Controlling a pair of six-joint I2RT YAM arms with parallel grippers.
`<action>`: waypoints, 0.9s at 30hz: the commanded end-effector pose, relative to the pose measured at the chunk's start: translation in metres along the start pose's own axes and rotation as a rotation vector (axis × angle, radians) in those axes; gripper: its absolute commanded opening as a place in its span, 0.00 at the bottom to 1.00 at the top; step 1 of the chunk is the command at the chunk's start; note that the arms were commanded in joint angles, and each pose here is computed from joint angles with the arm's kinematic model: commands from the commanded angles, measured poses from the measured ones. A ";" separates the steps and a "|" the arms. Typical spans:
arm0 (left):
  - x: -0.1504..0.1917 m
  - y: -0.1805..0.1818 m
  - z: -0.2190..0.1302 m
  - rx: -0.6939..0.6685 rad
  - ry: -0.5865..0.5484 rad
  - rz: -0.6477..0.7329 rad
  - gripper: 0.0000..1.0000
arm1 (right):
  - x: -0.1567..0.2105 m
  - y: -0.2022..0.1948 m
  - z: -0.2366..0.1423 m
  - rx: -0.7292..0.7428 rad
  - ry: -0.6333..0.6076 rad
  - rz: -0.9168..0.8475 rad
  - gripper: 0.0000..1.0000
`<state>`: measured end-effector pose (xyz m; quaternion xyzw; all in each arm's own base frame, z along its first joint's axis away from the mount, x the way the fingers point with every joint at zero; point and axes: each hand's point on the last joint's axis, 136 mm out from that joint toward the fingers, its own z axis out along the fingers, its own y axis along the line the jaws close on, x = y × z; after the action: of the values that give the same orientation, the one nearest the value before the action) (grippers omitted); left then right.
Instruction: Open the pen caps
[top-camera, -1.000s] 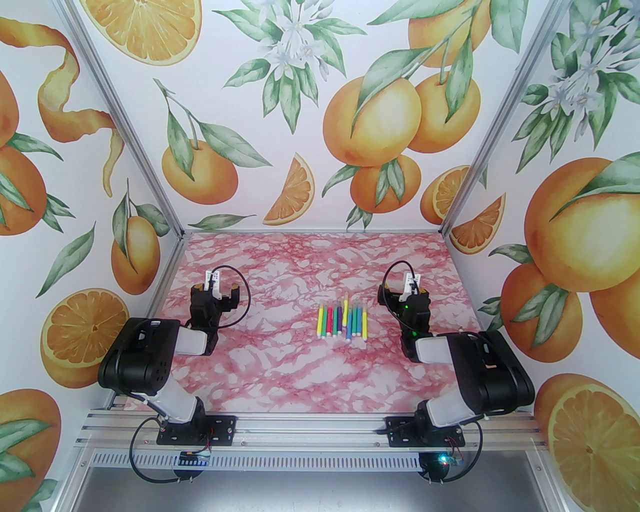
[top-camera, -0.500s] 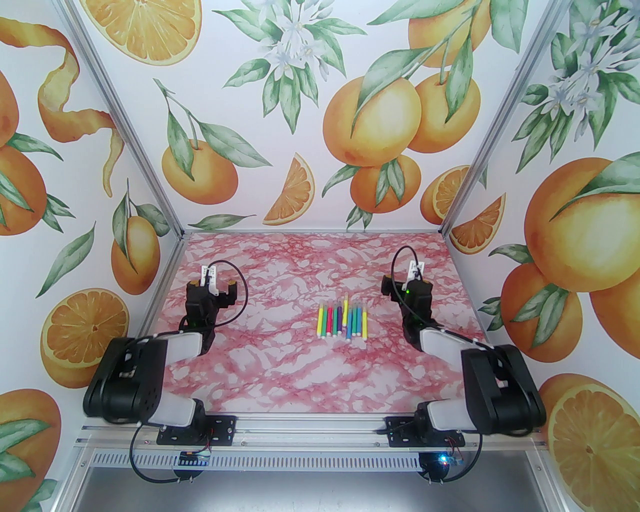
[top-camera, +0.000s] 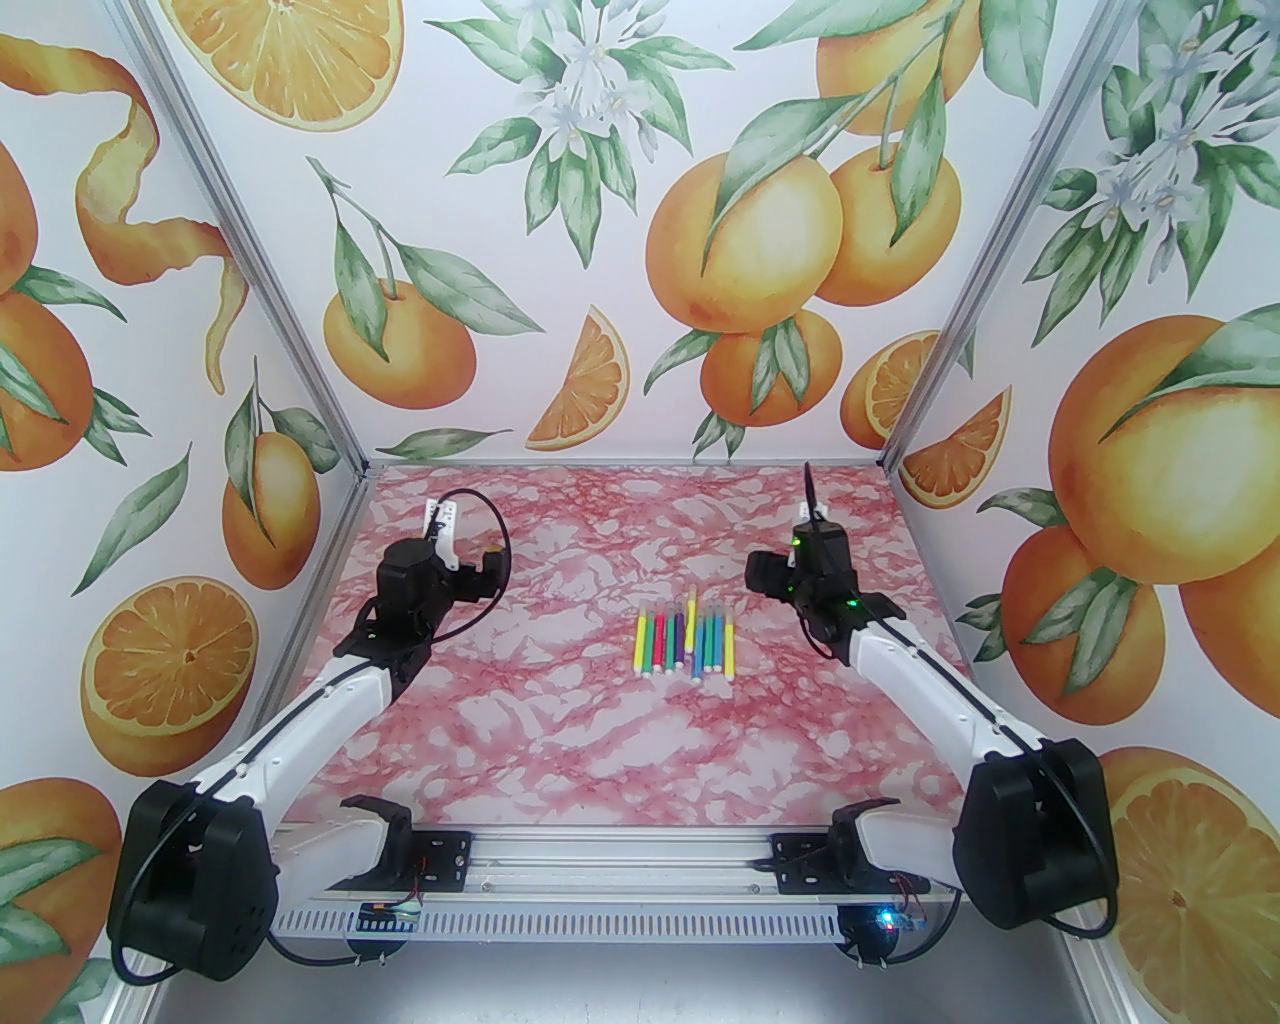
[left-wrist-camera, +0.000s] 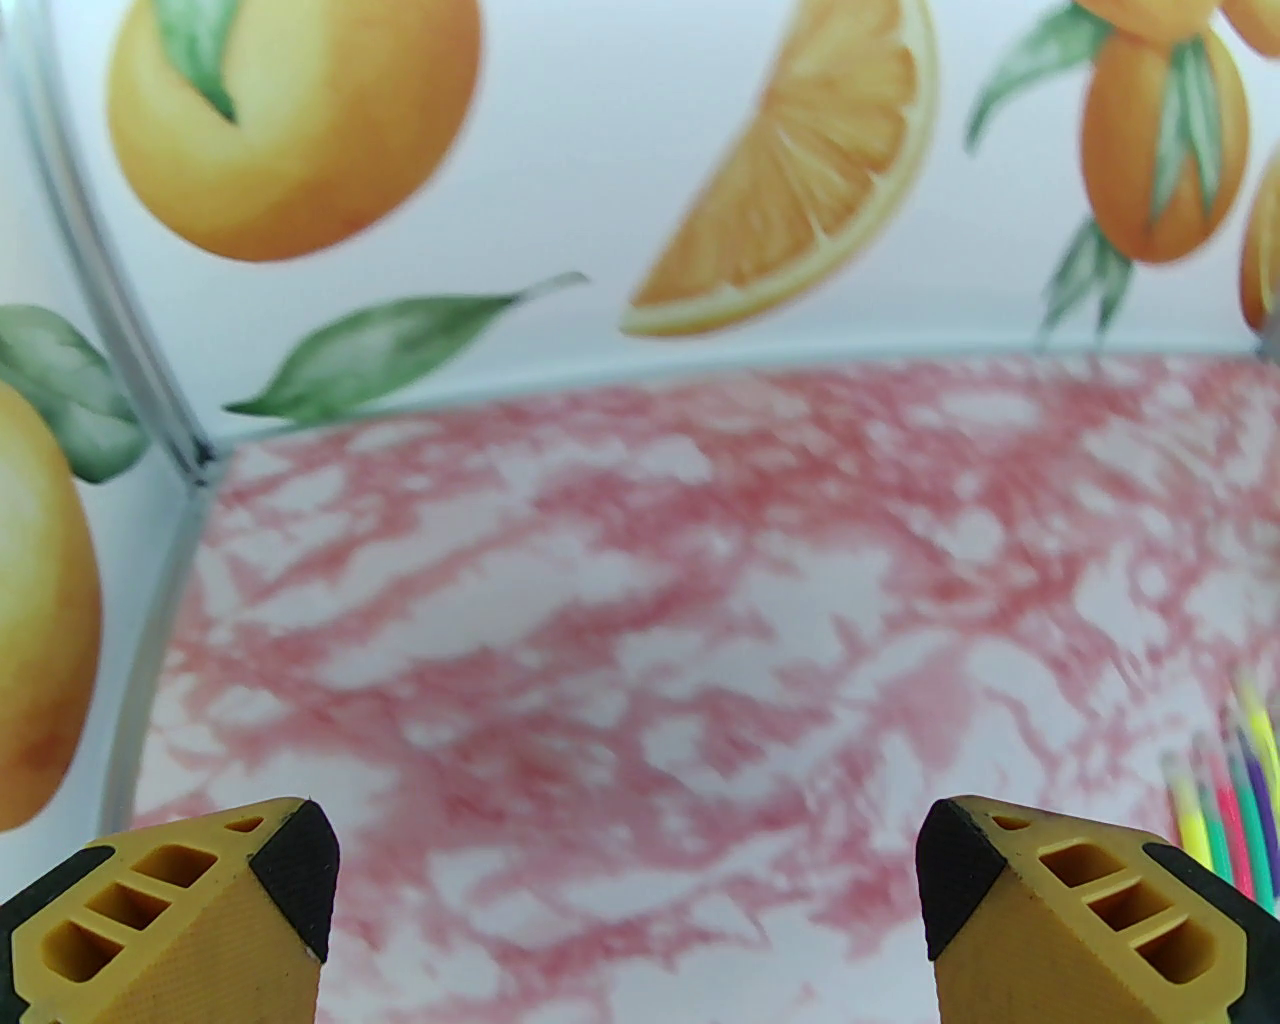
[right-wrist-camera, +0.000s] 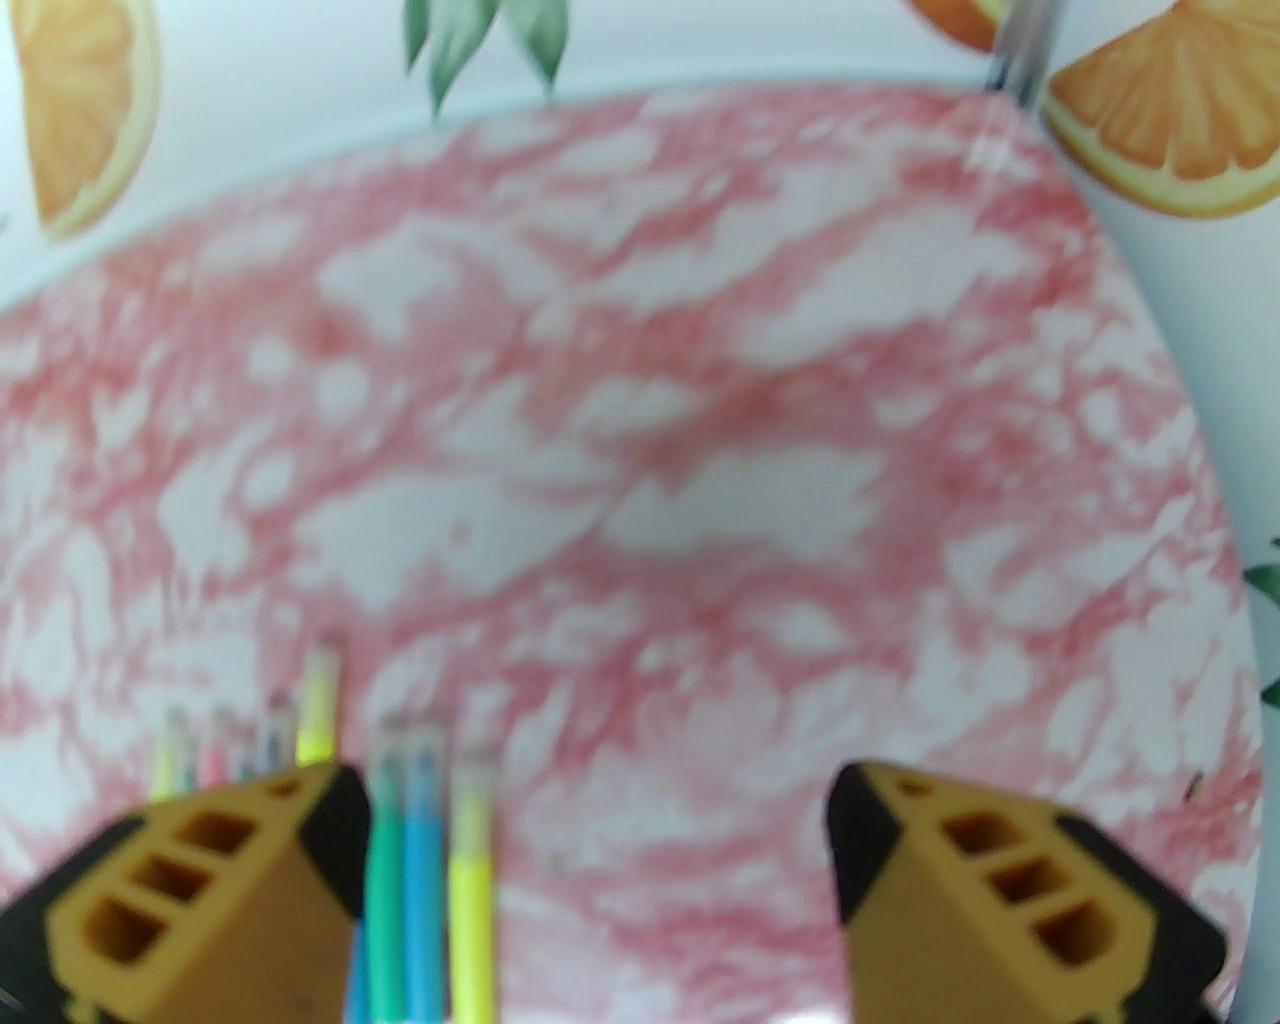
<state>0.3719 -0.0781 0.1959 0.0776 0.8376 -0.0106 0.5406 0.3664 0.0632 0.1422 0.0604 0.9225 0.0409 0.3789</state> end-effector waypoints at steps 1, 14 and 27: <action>0.004 -0.020 -0.015 0.076 0.070 0.012 1.00 | 0.033 0.005 -0.003 -0.008 0.157 0.003 0.73; 0.006 -0.043 -0.030 0.176 0.092 0.030 1.00 | 0.086 0.022 0.006 -0.056 0.358 -0.037 0.58; 0.007 -0.040 -0.031 0.160 0.097 0.033 1.00 | 0.110 0.033 0.025 -0.083 0.444 -0.052 0.54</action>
<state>0.3327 -0.1132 0.1771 0.1346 0.8704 -0.0644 0.4692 0.3064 0.1044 0.0552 0.0119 0.9820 0.0672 0.1764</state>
